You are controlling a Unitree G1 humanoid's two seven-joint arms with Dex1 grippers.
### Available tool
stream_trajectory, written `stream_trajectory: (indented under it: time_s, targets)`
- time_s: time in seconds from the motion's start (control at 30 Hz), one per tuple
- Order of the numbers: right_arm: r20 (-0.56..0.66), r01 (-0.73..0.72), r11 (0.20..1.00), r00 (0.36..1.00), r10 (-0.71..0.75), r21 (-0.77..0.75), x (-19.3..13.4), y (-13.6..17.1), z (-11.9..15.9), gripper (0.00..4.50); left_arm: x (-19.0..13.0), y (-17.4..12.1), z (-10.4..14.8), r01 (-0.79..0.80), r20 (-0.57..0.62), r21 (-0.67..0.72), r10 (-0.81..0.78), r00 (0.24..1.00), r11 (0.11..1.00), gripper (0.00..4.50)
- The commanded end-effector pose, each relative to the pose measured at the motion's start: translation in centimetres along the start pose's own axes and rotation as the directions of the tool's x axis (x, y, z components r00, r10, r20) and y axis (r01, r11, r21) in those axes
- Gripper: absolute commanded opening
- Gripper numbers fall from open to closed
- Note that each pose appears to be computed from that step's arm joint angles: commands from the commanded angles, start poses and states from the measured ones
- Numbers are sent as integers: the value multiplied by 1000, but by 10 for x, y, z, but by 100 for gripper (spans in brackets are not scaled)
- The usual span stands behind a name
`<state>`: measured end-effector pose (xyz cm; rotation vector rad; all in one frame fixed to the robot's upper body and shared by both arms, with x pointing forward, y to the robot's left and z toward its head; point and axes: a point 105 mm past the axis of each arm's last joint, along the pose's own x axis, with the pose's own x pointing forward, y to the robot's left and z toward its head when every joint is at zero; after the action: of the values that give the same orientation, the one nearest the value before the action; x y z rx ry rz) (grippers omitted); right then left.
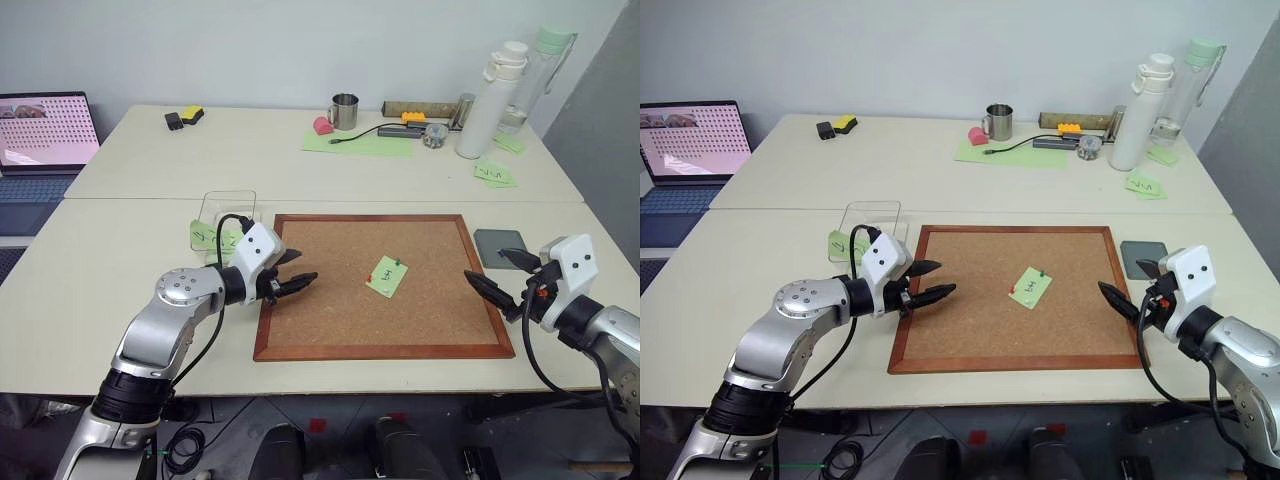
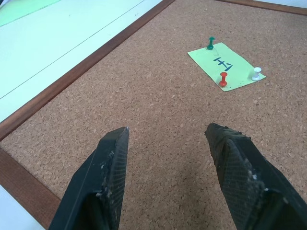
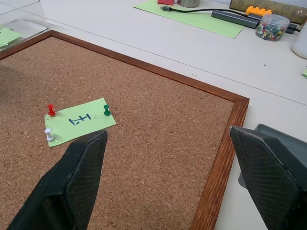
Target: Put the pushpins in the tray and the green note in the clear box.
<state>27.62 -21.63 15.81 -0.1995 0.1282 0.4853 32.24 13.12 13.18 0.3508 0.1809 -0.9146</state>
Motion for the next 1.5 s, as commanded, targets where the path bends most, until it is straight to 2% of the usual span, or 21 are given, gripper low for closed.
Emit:
stream_trajectory:
  time_s: [0.03,1.27,1.5]
  targets:
    - [41,10,999,999,-9,-38,-3,-2,12,426,-5,6,12,-19,27,35,18,999,999,272]
    - [51,-4,1000,999,5,-25,-3,1,13,426,-7,5,10,-15,27,-14,15,1000,1000,272]
    - [94,-18,999,995,21,-31,-2,10,16,426,-10,-7,15,-35,118,-72,44,992,997,272]
